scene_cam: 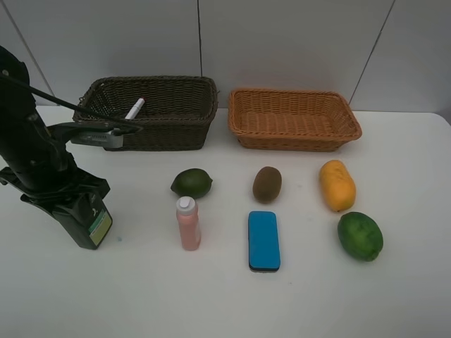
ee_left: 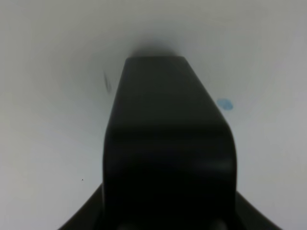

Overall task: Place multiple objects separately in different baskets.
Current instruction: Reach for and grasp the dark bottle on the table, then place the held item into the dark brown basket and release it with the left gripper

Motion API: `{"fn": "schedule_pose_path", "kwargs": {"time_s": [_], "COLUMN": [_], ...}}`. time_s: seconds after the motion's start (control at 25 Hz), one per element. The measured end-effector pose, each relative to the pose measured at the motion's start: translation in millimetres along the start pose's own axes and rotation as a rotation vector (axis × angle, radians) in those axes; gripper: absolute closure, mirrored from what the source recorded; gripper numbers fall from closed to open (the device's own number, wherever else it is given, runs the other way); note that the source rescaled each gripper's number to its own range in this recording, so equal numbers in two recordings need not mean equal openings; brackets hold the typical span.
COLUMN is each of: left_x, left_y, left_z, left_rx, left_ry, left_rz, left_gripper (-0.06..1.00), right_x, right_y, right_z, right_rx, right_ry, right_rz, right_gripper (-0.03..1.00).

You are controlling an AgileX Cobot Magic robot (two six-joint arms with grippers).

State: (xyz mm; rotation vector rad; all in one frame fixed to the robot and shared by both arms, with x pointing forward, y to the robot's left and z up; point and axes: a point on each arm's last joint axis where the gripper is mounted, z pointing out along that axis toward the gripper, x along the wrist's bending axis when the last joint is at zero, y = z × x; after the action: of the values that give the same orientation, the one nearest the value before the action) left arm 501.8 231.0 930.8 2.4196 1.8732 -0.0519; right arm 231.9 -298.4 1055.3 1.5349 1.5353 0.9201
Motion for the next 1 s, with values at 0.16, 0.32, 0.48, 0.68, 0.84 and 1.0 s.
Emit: {"fn": "schedule_pose_path", "kwargs": {"time_s": [0.16, 0.32, 0.48, 0.68, 0.84, 1.0], "left_x": [-2, -5, -8, -4, 2, 8], "left_y": [-6, 1, 14, 37, 60, 92], "left_z": [-10, -47, -95, -142, -168, -173], "left_rx": [0.055, 0.016, -0.04, -0.17, -0.274, -0.316], "left_ry": [-0.008, -0.015, -0.015, 0.069, 0.132, 0.141], "left_rz": [-0.013, -0.025, -0.02, -0.012, -0.021, -0.04], "left_gripper": [0.61, 0.61, 0.61, 0.61, 0.61, 0.61], "right_x": [0, 0, 0, 0, 0, 0], "right_y": [0, 0, 0, 0, 0, 0], "right_z": [0, 0, 0, 0, 0, 0], "right_rx": [0.0, 0.0, 0.0, 0.0, 0.0, 0.0], "right_ry": [0.0, 0.0, 0.0, 0.0, 0.0, 0.0], "right_rz": [0.0, 0.0, 0.0, 0.0, 0.0, 0.0], "right_gripper": [-0.03, -0.03, -0.03, -0.03, -0.03, -0.03]}}
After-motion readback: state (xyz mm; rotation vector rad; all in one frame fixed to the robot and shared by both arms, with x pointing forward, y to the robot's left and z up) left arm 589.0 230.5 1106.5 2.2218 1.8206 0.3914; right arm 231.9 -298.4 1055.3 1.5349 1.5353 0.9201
